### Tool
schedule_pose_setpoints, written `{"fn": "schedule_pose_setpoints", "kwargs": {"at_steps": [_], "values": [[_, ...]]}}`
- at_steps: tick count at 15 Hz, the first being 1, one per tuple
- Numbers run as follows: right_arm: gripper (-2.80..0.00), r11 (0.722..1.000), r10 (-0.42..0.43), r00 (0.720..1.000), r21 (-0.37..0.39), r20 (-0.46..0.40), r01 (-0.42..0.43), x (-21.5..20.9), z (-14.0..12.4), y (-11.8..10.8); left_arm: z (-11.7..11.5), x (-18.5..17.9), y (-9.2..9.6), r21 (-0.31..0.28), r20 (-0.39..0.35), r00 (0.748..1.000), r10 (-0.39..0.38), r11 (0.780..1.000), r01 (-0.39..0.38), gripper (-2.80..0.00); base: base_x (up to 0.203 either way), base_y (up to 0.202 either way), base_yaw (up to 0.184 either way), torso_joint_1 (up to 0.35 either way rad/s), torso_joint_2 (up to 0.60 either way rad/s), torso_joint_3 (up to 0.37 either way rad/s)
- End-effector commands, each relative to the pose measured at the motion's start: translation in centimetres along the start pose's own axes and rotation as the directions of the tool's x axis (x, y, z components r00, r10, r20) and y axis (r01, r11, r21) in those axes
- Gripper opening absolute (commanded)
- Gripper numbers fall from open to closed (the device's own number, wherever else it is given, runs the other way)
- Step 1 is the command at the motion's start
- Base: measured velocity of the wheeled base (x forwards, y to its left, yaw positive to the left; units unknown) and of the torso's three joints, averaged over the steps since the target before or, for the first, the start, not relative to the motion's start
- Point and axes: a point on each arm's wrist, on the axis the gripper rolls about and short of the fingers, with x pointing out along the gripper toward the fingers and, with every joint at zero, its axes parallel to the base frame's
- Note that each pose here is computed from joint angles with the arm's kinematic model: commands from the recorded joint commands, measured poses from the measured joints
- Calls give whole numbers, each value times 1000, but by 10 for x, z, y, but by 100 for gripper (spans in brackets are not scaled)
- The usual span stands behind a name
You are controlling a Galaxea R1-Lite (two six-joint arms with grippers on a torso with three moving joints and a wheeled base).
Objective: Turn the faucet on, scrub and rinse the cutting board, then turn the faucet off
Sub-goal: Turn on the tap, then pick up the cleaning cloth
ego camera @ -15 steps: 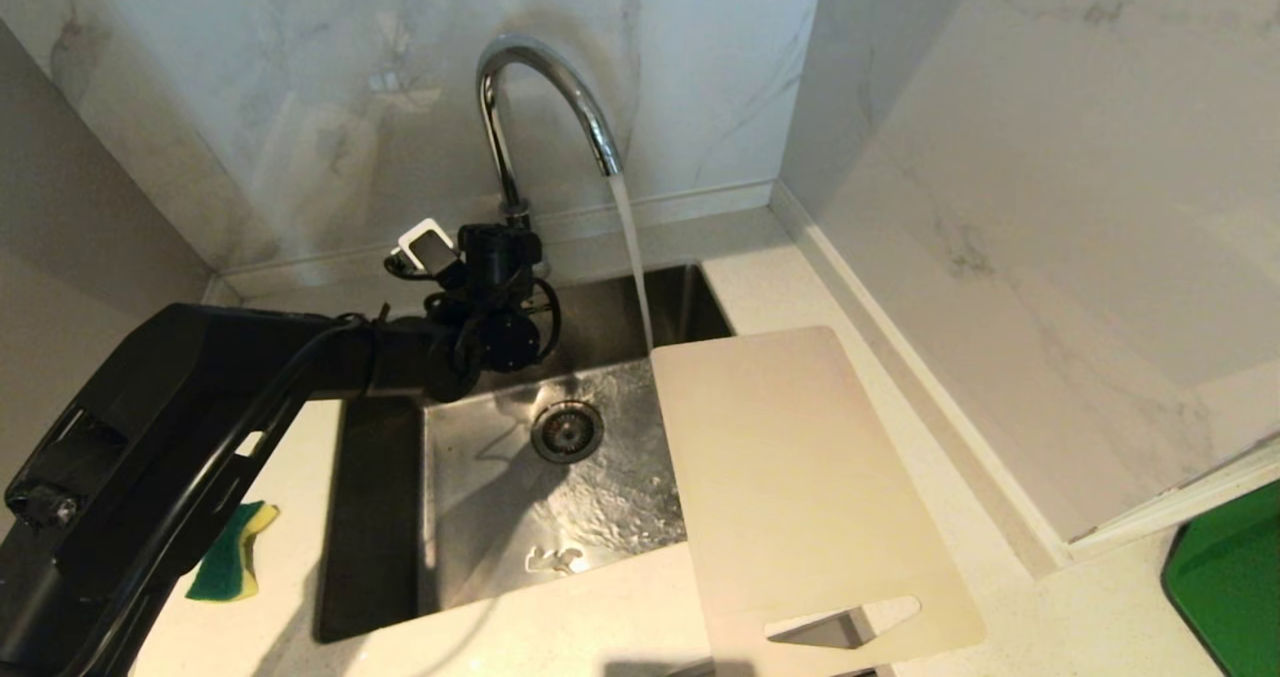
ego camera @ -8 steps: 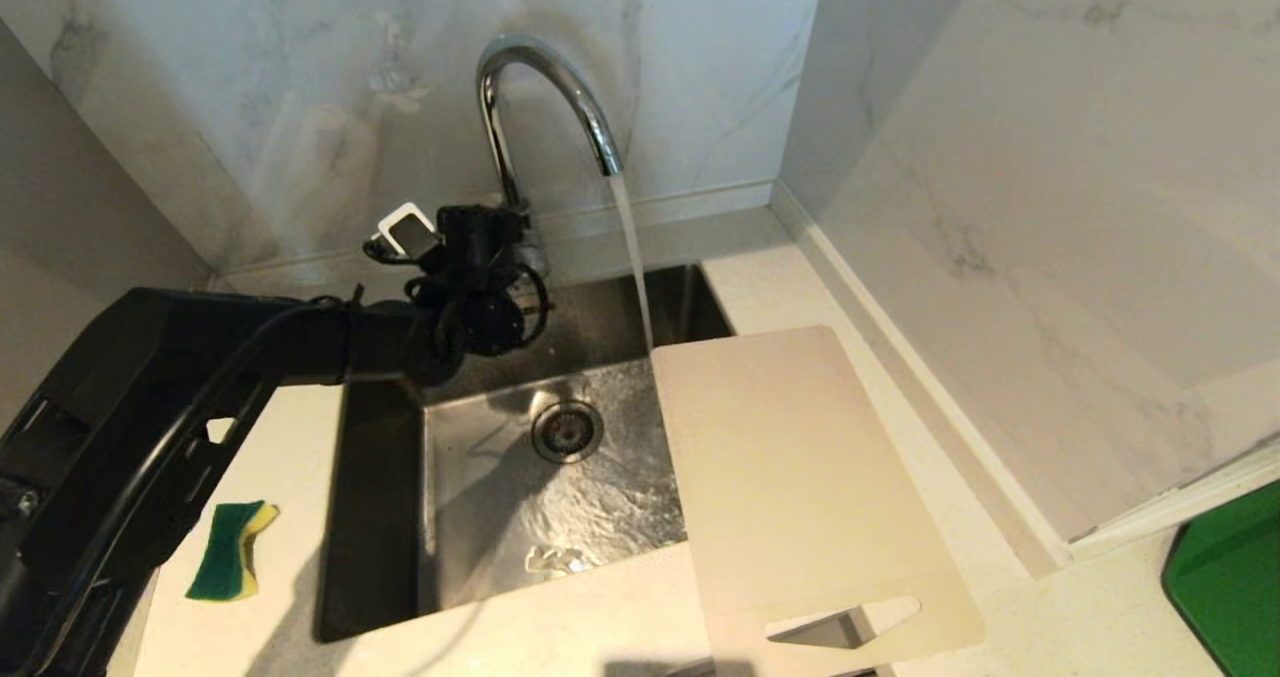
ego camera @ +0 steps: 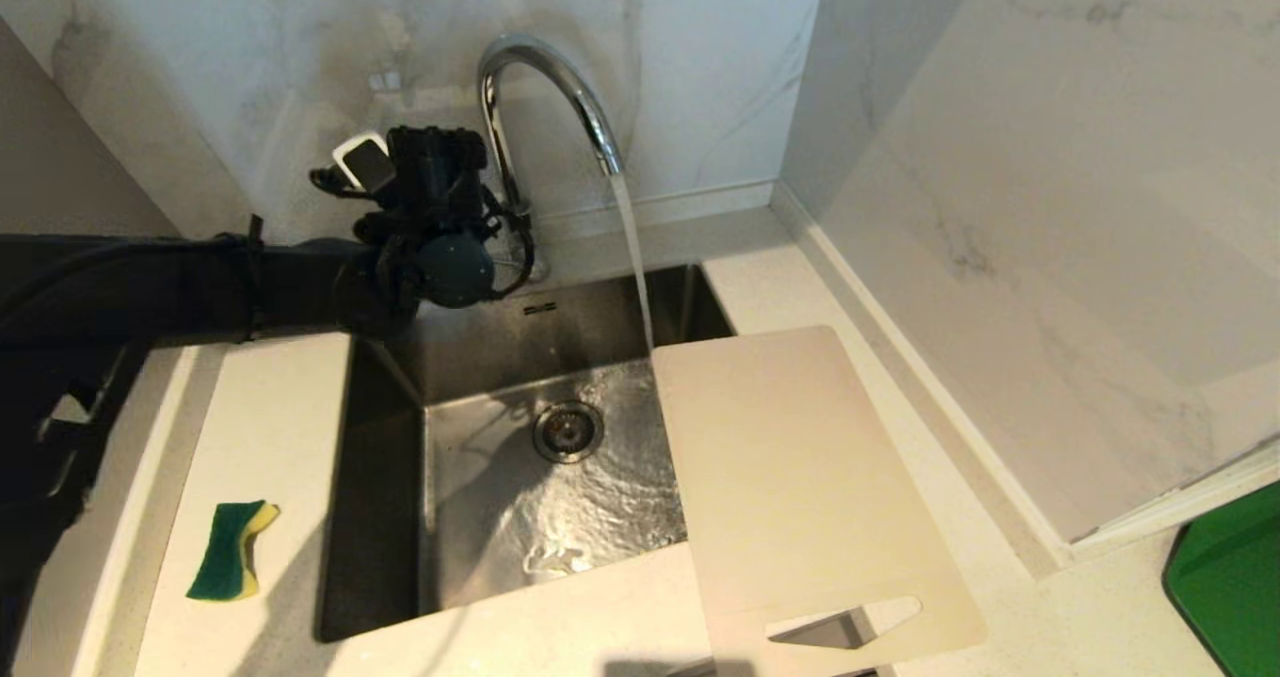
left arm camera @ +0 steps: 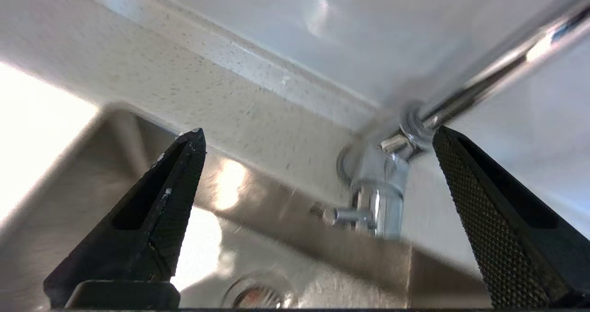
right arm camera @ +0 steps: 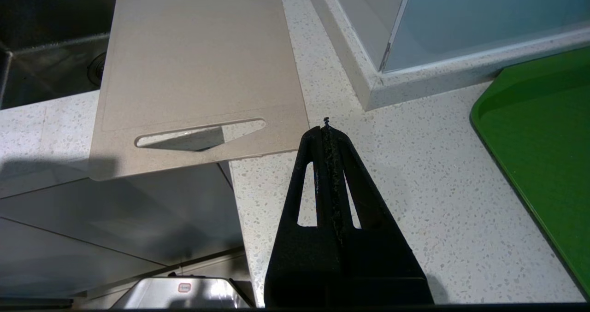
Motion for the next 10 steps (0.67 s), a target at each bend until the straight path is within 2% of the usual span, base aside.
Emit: {"fn": "schedule_pose_setpoints", "kwargs": {"at_steps": [1,3,6,7,9,10], "values": [[-280,1000,2,1000,0,1,-2,0,0,0,58,-29,1,-19,-13,998,-57,998,56,0,0,0,0,0,0,0],[-280,1000,1,1000,0,0,-1,0,0,0,96,-31,13,31,3,997,-73,997,73,0,0,0,0,0,0,0],[-280,1000,0,1000,0,1,0,0,0,0,152,-44,30,73,30,988,-148,987,146,0,0,0,0,0,0,0],[-280,1000,2,1000,0,1,-2,0,0,0,167,-52,36,92,19,986,-164,983,162,0,0,0,0,0,0,0],[-280,1000,0,1000,0,1,0,0,0,0,179,-57,48,128,-26,986,-162,978,164,0,0,0,0,0,0,0],[-280,1000,1,1000,0,0,-1,0,0,0,178,-57,53,137,-37,989,-145,979,149,-280,0,0,0,0,0,0]]}}
